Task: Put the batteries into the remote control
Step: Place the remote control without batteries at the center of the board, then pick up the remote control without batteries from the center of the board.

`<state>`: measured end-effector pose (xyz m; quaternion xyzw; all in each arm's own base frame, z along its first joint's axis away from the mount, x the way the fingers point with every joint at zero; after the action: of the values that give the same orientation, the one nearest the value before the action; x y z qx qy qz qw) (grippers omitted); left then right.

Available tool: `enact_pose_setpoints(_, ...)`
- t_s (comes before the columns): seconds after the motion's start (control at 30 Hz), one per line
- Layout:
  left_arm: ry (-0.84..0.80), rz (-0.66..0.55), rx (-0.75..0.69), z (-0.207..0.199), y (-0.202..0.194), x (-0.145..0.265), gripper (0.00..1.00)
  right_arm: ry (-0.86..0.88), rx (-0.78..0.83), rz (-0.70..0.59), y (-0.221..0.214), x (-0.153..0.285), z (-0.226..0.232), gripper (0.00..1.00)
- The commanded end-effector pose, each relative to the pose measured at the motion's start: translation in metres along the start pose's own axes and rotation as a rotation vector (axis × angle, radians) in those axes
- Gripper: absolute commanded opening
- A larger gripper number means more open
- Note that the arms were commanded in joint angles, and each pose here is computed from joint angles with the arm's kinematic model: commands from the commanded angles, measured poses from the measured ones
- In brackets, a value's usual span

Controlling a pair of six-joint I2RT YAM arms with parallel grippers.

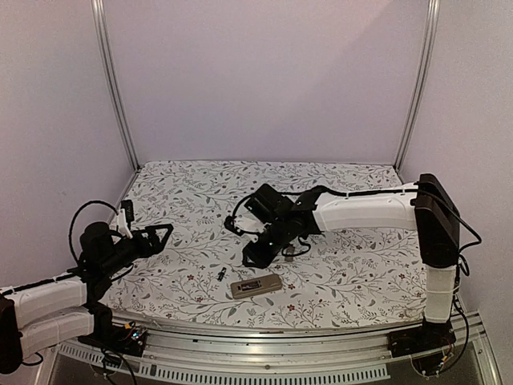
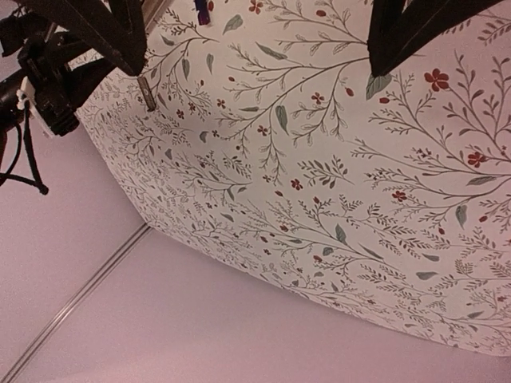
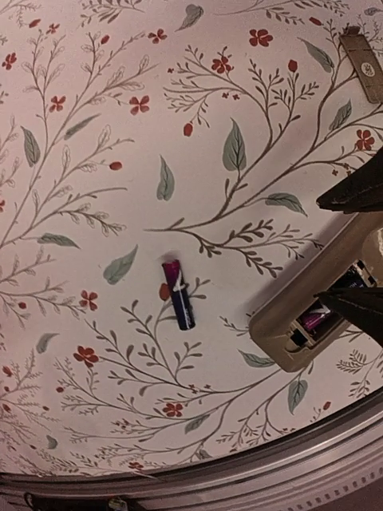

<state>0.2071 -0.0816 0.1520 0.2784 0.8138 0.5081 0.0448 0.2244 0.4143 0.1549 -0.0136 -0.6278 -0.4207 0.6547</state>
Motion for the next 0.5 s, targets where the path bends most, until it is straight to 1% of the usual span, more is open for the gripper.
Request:
enact_pose_setpoints(0.0, -0.106, -0.003, -0.067, -0.014, 0.001, 0.001, 0.96, 0.177, 0.302, -0.036, -0.008, 0.036, 0.025, 0.36)
enact_pose_setpoints(0.07, -0.165, 0.001, -0.103, -0.022, 0.001, 0.002, 0.95, 0.212, 0.405, -0.022, -0.019, 0.035, 0.027, 0.47)
enact_pose_setpoints(0.1, -0.180, 0.005, -0.112, -0.025, 0.000, 0.001, 0.95, 0.209, 0.482, -0.016, -0.025, 0.033, 0.027, 0.56)
enact_pose_setpoints(0.13, -0.179, 0.009, -0.111, -0.025, 0.000, 0.001, 0.95, 0.184, 0.525, -0.004, -0.030, 0.029, 0.026, 0.68)
enact_pose_setpoints(0.17, -0.163, 0.012, -0.104, -0.023, -0.001, 0.000, 0.95, 0.160, 0.578, 0.009, -0.035, 0.024, 0.026, 0.84)
enact_pose_setpoints(0.2, -0.144, 0.018, -0.095, -0.020, -0.003, -0.001, 0.96, 0.154, 0.626, 0.017, -0.037, 0.021, 0.025, 0.97)
enact_pose_setpoints(0.23, -0.131, 0.023, -0.089, -0.018, -0.004, -0.002, 0.96, 0.157, 0.648, 0.027, -0.039, 0.017, 0.024, 0.99)
enact_pose_setpoints(0.33, -0.149, 0.027, -0.095, -0.020, -0.005, -0.002, 0.96, 0.178, 0.726, 0.067, -0.049, 0.006, 0.022, 0.99)
enact_pose_setpoints(0.47, -0.154, 0.022, -0.101, -0.021, -0.004, -0.002, 0.96, 0.143, 0.757, 0.166, -0.066, -0.014, 0.012, 0.99)
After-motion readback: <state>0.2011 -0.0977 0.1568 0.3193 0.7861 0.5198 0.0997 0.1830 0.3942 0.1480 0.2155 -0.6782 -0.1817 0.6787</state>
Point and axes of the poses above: each gripper's point midway between its finger pads, its own x axis back along the fingers, its own z axis along the line the jaws close on, y = z × x, the point moved 8 cm from there along x, back along the fingers, and after that the axes turned 6 degrees about -x, right-handed, at the moved point
